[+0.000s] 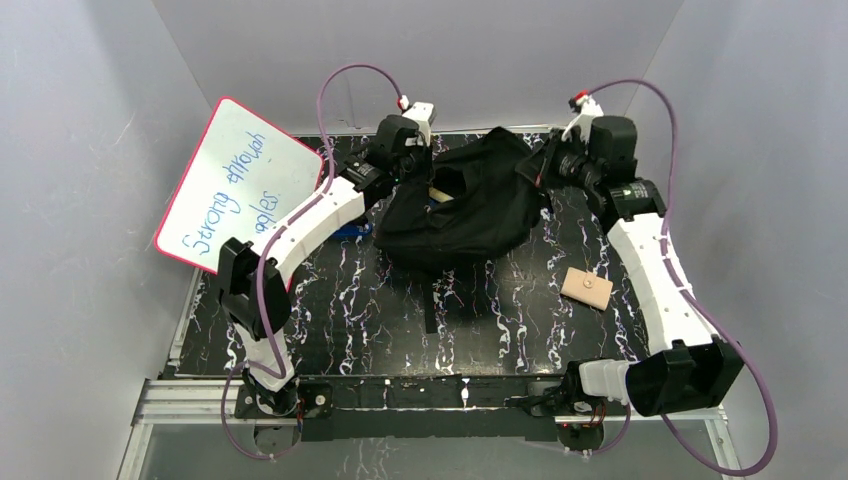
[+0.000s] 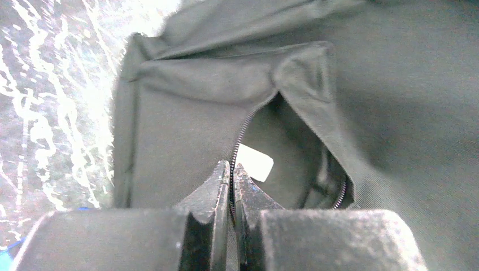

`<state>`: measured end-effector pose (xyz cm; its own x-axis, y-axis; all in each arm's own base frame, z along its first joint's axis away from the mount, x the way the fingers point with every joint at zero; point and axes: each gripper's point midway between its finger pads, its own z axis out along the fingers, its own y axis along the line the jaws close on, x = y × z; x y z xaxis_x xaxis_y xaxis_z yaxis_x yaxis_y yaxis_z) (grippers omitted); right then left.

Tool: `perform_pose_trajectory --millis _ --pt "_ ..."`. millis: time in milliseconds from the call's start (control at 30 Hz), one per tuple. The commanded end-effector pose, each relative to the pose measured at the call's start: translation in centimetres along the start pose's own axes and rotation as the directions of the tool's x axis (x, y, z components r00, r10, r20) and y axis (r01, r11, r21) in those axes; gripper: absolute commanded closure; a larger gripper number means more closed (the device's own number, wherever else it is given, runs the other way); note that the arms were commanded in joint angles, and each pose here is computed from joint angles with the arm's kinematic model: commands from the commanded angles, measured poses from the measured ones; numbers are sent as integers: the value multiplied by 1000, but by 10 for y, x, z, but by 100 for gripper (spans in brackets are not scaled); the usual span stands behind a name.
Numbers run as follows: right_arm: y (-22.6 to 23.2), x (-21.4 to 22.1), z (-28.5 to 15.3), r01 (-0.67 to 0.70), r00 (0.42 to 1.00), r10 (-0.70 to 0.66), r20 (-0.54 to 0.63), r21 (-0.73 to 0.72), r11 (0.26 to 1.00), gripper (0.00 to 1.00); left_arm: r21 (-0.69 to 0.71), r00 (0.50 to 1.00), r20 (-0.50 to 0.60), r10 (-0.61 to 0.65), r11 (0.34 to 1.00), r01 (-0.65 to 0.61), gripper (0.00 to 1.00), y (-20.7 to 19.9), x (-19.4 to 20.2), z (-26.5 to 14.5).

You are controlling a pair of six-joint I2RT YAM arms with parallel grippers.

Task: Pack the student bag
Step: Adjust the student bag at the center of the board.

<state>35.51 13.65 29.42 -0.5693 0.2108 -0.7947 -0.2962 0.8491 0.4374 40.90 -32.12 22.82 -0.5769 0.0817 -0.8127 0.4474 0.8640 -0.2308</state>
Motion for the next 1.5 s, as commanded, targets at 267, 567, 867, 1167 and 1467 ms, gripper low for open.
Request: perform_pose_trajectory --millis 267,567,867,1167,1467 --pt "127 -150 -63 185 931 -32 364 -395 900 100 -139 936 336 102 989 -57 100 3 -139 -81" --pt "155 -191 -79 238 898 -9 440 -468 851 100 -178 894 426 139 982 -68 100 1 -184 -109" --pt "154 -187 -52 207 920 21 391 -531 822 100 -230 889 425 168 970 -73 100 15 -185 -113" --pt "102 -109 6 55 980 42 193 -469 882 100 -246 932 307 193 962 -118 100 37 -138 -66" --pt "11 11 37 -103 995 99 -33 -140 985 100 -123 976 164 145 984 -126 100 33 -74 -29"
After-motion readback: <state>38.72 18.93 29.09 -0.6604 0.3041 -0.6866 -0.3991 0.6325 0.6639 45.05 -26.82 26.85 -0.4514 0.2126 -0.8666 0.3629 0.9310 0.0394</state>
